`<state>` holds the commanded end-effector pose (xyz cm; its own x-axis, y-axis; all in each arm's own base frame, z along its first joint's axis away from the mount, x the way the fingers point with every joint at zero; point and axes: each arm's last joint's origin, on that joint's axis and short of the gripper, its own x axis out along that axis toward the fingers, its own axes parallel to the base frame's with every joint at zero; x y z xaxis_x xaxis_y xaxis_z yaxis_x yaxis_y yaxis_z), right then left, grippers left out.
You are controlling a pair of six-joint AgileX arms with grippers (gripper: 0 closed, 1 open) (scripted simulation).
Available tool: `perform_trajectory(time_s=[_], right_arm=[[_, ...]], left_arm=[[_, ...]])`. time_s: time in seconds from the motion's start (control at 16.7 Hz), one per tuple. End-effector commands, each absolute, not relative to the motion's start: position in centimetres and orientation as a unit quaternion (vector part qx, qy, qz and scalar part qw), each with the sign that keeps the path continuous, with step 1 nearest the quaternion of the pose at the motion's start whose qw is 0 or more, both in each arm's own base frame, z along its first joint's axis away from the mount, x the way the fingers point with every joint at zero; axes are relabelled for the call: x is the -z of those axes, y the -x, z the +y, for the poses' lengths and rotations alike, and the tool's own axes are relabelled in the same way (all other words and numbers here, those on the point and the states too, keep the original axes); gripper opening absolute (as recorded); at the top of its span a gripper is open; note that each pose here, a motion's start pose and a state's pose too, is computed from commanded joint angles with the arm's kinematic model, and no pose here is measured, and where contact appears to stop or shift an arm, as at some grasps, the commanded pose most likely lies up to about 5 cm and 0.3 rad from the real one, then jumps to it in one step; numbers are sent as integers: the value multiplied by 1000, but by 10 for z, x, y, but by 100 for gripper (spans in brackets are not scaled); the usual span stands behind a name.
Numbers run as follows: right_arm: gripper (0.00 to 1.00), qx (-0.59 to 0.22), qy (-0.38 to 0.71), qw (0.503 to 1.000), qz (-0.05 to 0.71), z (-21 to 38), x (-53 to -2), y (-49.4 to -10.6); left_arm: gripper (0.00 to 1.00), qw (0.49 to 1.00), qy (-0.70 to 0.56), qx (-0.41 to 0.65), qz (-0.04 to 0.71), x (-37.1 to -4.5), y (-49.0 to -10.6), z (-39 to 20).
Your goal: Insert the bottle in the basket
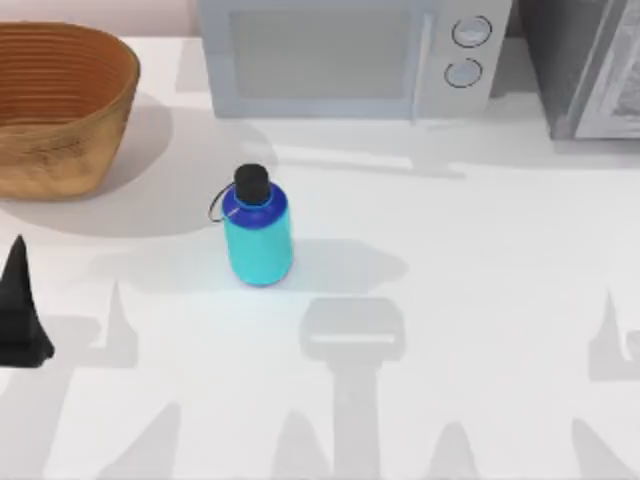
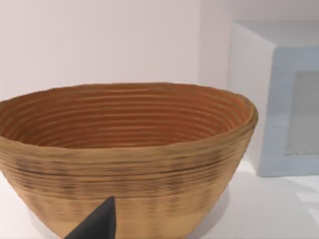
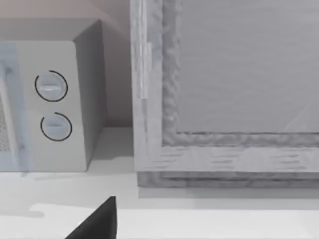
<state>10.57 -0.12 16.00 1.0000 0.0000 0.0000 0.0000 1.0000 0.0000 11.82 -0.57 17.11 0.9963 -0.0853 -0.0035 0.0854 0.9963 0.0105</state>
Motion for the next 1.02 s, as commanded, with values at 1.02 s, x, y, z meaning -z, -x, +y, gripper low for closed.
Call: perform_trajectory(time_s=[1.02], right_arm=[[100,0,0,1000,0,-1,-160,-106]], left_arm=[[100,948,-17,315,35,-116,-245,-54]])
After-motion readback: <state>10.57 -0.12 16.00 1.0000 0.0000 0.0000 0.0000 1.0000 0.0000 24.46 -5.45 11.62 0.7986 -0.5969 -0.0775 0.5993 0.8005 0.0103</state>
